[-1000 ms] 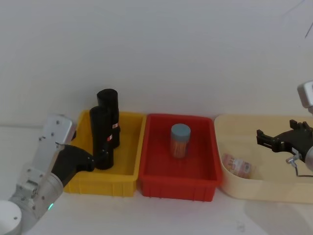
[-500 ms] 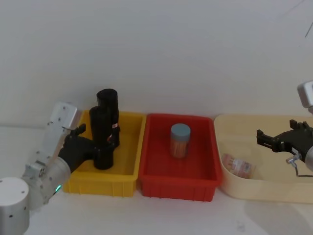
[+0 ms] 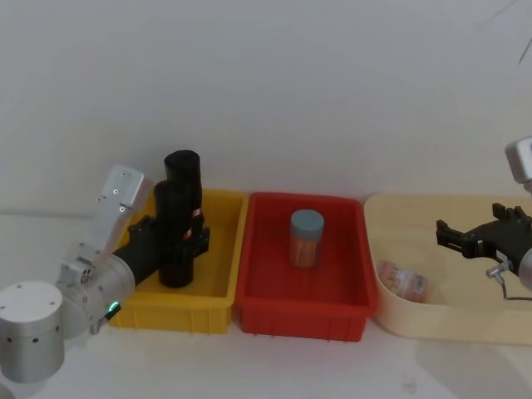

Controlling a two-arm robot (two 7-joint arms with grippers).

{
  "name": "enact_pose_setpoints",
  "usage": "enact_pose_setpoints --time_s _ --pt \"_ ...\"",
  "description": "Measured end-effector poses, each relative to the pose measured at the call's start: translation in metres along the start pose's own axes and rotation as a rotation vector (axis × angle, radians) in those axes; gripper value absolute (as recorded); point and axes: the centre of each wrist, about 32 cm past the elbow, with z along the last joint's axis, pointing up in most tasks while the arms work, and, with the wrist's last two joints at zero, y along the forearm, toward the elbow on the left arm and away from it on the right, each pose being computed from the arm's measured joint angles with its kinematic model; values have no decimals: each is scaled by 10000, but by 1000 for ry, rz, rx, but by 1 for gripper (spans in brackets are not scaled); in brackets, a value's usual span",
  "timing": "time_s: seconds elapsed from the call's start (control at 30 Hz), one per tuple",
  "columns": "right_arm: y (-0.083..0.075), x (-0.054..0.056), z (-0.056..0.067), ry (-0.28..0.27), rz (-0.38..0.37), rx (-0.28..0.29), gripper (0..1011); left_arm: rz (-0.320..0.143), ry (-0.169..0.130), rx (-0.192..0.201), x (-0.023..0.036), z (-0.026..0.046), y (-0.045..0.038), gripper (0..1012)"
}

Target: Pick up the garbage bag with the one hand and transfer it to the other hand.

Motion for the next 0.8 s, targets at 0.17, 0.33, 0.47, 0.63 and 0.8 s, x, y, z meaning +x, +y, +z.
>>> enact_pose_setpoints --time_s 0.17,0.33,0.47,0.63,0.8 --pt "0 0 0 0 0 0 999 -15 10 6 13 3 -46 747" --pt "0 0 0 0 0 0 999 -24 17 9 22 7 -75 599" --pt "0 0 0 0 0 0 999 -28 20 10 26 9 -88 511" --pt "0 0 0 0 0 0 999 -31 20 9 22 15 -91 465" --pt "0 0 0 0 0 0 999 -36 12 -4 10 64 -89 441"
